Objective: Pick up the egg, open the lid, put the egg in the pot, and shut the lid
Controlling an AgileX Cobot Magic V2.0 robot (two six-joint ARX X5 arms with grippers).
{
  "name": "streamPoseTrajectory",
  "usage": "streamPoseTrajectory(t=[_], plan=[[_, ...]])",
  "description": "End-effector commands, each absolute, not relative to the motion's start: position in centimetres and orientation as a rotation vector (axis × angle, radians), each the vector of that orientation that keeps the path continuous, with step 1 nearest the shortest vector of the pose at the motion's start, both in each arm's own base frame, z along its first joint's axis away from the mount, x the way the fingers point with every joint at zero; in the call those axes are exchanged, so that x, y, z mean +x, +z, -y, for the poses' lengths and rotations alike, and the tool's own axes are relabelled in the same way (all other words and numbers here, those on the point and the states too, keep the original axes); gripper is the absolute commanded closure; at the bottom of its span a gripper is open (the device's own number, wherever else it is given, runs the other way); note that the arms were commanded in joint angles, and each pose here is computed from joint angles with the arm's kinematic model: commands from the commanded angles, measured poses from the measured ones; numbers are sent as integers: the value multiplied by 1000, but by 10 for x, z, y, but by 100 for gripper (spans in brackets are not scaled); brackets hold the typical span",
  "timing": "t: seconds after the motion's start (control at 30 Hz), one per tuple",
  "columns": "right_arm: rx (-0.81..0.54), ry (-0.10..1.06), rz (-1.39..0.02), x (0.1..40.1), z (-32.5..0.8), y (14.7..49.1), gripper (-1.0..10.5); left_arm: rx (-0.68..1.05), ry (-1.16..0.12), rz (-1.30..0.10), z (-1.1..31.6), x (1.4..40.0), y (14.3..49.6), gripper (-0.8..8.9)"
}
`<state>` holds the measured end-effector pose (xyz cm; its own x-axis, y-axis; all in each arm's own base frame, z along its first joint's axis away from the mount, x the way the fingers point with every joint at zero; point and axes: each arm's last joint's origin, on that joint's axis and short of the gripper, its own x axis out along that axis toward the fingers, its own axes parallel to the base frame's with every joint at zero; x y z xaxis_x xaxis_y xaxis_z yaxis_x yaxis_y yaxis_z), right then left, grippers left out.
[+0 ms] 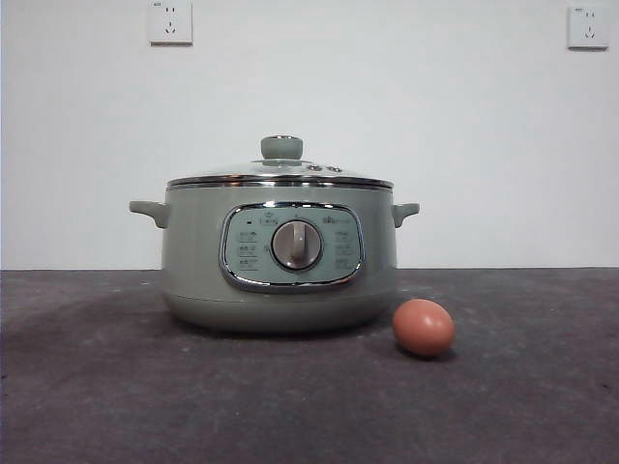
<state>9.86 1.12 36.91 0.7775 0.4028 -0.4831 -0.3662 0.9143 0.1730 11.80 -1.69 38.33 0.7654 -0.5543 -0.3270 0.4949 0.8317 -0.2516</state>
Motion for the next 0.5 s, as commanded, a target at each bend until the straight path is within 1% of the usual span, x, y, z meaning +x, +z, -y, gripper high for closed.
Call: streamPoseTrajectory(t=[0.03, 0.23, 0.37, 0.5], plan=[[78, 441, -547, 104, -12, 369, 344, -128, -611, -388, 21, 136, 393, 243], [95, 458, -597, 117, -12, 365, 344, -55, -684, -433, 42, 190, 412, 243], [106, 462, -633, 127, -12, 361, 344, 58, -718, -482, 84, 249, 418, 243], [111, 463, -653, 131, -12, 359, 348, 195, -732, -520, 132, 303, 406, 243]])
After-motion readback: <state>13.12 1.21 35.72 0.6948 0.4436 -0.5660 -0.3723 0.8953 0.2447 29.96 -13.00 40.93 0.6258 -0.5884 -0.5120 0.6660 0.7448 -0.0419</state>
